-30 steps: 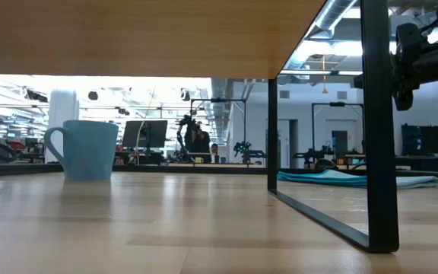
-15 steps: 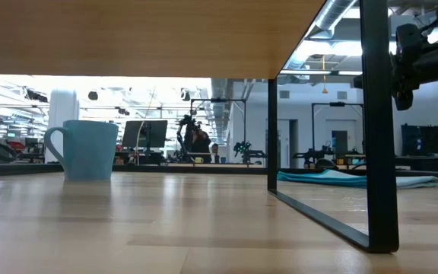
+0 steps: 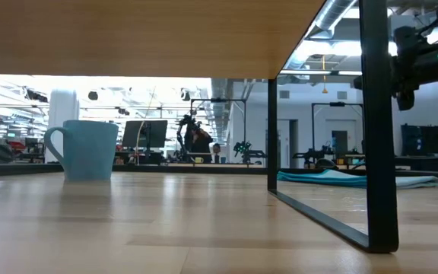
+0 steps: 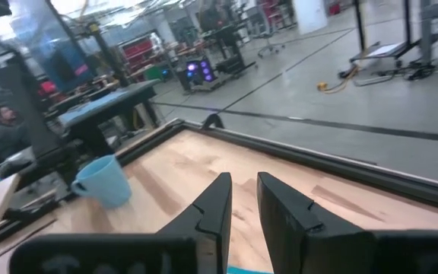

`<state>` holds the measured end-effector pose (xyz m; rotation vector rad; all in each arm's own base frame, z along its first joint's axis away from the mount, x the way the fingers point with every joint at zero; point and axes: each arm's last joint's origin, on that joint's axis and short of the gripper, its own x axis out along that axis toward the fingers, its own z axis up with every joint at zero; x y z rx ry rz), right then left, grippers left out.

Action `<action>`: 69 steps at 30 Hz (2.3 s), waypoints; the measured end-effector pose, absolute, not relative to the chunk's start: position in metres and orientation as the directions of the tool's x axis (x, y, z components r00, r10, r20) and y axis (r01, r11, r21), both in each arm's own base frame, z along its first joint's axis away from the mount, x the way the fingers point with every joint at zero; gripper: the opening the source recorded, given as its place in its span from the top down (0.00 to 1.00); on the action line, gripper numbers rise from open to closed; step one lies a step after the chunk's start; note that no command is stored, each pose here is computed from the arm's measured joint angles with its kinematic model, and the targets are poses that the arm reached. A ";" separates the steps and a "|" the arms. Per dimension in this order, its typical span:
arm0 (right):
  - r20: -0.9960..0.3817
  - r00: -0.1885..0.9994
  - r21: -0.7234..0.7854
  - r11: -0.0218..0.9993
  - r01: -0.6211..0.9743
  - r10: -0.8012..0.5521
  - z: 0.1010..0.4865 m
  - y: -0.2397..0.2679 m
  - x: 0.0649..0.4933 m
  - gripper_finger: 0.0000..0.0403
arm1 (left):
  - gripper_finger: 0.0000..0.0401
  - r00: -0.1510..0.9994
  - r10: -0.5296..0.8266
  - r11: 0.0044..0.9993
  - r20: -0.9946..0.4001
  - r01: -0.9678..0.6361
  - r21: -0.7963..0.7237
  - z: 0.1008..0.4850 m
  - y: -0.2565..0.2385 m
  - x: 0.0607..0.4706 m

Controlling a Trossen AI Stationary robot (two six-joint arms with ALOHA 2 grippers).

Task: Stack small to large cups/mugs on shelf
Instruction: Put the blue mug on the shelf

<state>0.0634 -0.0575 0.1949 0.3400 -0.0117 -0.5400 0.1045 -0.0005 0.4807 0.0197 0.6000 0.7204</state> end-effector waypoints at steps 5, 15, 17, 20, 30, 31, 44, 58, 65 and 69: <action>-0.078 0.845 0.306 0.794 0.525 -0.529 0.195 -0.058 0.063 0.79 | 0.57 0.430 0.684 0.669 -0.590 -0.693 0.270 0.455 0.018 0.112; -0.078 0.848 0.305 0.797 0.521 -0.525 0.195 -0.058 0.063 0.79 | 0.57 0.341 0.504 0.852 -0.794 -0.350 0.390 0.377 0.058 0.168; -0.078 0.848 0.306 0.797 0.520 -0.524 0.195 -0.058 0.063 0.79 | 0.57 0.297 0.499 0.863 -0.814 -0.258 0.435 0.365 0.066 0.174; -0.078 0.849 0.321 0.793 0.517 -0.522 0.195 -0.058 0.063 0.79 | 0.57 0.249 0.440 0.898 -0.863 -0.095 0.430 0.348 0.078 0.184; -0.078 0.851 0.323 0.795 0.514 -0.519 0.195 -0.058 0.063 0.79 | 0.57 0.158 0.040 0.996 -0.987 0.067 0.051 0.302 0.113 0.204; -0.078 0.851 0.322 0.795 0.514 -0.519 0.195 -0.058 0.063 0.79 | 0.57 0.120 0.029 0.996 -0.992 0.084 0.039 0.297 0.115 0.206; -0.079 0.851 0.301 0.802 0.516 -0.519 0.195 -0.058 0.063 0.79 | 0.57 0.041 -0.040 0.979 -0.998 0.199 -0.031 0.260 0.129 0.237; -0.081 0.850 0.297 0.801 0.519 -0.521 0.195 -0.058 0.063 0.79 | 0.57 0.009 -0.088 0.972 -0.996 0.220 -0.083 0.239 0.129 0.240; -0.081 0.849 0.273 0.807 0.523 -0.522 0.195 -0.058 0.063 0.79 | 0.57 -0.007 -0.080 0.974 -0.997 0.213 -0.079 0.218 0.127 0.233; -0.081 0.849 0.273 0.807 0.523 -0.522 0.195 -0.058 0.063 0.79 | 0.58 0.006 -0.048 0.976 -0.999 0.214 -0.046 0.216 0.128 0.235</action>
